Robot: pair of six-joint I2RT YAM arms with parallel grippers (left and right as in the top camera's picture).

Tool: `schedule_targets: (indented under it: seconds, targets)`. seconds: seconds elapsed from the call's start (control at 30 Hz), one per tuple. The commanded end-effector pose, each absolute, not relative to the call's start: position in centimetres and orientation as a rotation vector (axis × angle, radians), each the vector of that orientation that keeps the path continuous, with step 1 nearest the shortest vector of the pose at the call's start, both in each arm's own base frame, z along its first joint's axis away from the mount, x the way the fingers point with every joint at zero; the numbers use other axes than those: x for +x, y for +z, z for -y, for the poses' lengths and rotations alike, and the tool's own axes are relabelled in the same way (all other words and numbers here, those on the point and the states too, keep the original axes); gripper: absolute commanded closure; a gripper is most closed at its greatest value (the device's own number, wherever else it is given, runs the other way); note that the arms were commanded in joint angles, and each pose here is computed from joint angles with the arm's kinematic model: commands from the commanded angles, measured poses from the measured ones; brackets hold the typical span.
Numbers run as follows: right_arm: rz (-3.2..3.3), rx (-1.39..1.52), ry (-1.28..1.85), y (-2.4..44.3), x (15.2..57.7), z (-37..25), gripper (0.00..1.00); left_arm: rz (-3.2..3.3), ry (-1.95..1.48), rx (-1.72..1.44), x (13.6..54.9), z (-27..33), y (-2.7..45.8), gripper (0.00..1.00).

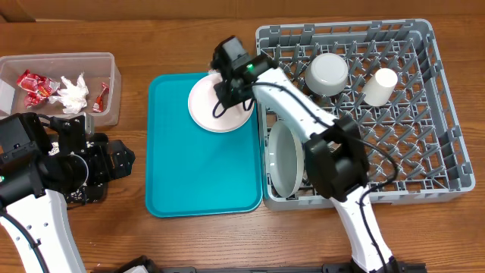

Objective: Sort waste into correct bins and load items into the dishwasher rack
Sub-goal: 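Carry the white fork right into the rack and release it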

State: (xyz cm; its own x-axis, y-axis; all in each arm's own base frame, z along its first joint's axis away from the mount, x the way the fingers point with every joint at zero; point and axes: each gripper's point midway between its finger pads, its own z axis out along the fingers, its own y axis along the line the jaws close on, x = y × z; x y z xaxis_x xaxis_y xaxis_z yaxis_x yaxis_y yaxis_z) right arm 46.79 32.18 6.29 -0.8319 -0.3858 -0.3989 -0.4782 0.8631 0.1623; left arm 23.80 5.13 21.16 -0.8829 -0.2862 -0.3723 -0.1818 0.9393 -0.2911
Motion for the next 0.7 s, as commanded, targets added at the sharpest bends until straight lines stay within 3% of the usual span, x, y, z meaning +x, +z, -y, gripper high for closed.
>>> schedule_targets:
  seconds: [0.0,0.3,0.57,0.67]
  targets:
    - [-2.563,-0.54,0.426,13.3,48.4,-31.4,0.96,-2.679,-0.361,-0.332,23.9,-5.1,20.9,0.0]
    - [-2.485,-0.317,0.408,19.7,50.1,-26.9,0.96,-2.679,-0.361,-0.332,23.9,-5.1,20.9,0.0]
    - [-2.53,-0.114,0.274,19.0,51.4,-22.0,0.96,-2.679,-0.361,-0.332,23.9,-5.1,20.9,0.0]
    - [-2.525,-0.09,0.207,18.9,51.6,-21.0,0.9,-2.679,-0.361,-0.332,23.9,-5.1,20.9,0.0]
